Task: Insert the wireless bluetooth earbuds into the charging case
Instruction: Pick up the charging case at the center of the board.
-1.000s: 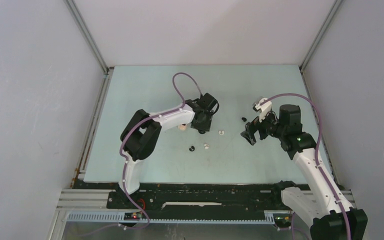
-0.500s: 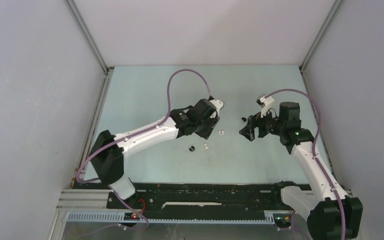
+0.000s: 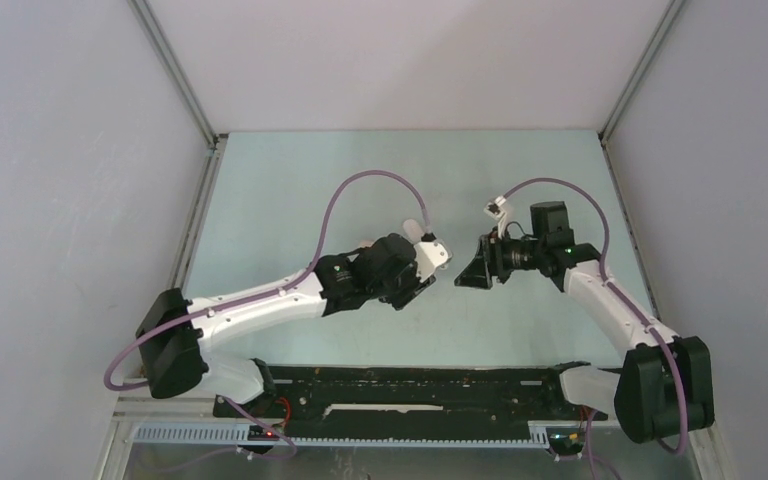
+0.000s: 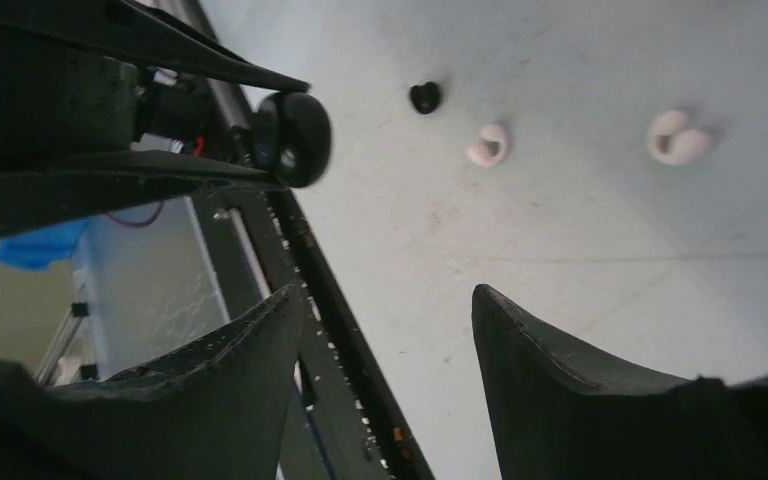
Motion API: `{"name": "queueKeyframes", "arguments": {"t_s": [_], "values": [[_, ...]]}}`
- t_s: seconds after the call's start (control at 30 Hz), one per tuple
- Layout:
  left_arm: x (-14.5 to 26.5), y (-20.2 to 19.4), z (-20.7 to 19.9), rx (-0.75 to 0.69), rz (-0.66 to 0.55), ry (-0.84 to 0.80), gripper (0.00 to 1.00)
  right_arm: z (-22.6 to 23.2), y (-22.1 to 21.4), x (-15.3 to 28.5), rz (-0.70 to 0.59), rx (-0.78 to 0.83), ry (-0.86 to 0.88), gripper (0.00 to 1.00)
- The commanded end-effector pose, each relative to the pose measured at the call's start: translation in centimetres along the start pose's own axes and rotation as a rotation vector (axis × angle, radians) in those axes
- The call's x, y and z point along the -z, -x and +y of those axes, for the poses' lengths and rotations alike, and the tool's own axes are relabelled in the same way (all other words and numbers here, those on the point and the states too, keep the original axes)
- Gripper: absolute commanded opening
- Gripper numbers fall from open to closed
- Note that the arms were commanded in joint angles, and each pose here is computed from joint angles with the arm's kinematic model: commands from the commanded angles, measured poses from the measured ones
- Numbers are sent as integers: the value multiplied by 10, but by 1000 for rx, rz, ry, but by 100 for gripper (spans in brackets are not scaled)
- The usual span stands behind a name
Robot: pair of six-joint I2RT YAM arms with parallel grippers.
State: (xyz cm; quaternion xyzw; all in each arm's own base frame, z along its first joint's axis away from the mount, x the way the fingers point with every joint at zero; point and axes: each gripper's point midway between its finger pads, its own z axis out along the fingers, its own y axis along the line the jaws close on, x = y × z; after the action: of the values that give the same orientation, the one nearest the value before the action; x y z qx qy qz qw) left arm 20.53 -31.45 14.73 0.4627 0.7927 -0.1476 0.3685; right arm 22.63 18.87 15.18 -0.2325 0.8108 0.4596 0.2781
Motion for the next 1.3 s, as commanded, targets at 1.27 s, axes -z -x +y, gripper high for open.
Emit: {"name": "queueKeyframes", "arguments": {"t_s": [1.27], "values": [[3,30,-47,-150,-160,-146,42,60,-8,-39,174,-85,404,33]]}}
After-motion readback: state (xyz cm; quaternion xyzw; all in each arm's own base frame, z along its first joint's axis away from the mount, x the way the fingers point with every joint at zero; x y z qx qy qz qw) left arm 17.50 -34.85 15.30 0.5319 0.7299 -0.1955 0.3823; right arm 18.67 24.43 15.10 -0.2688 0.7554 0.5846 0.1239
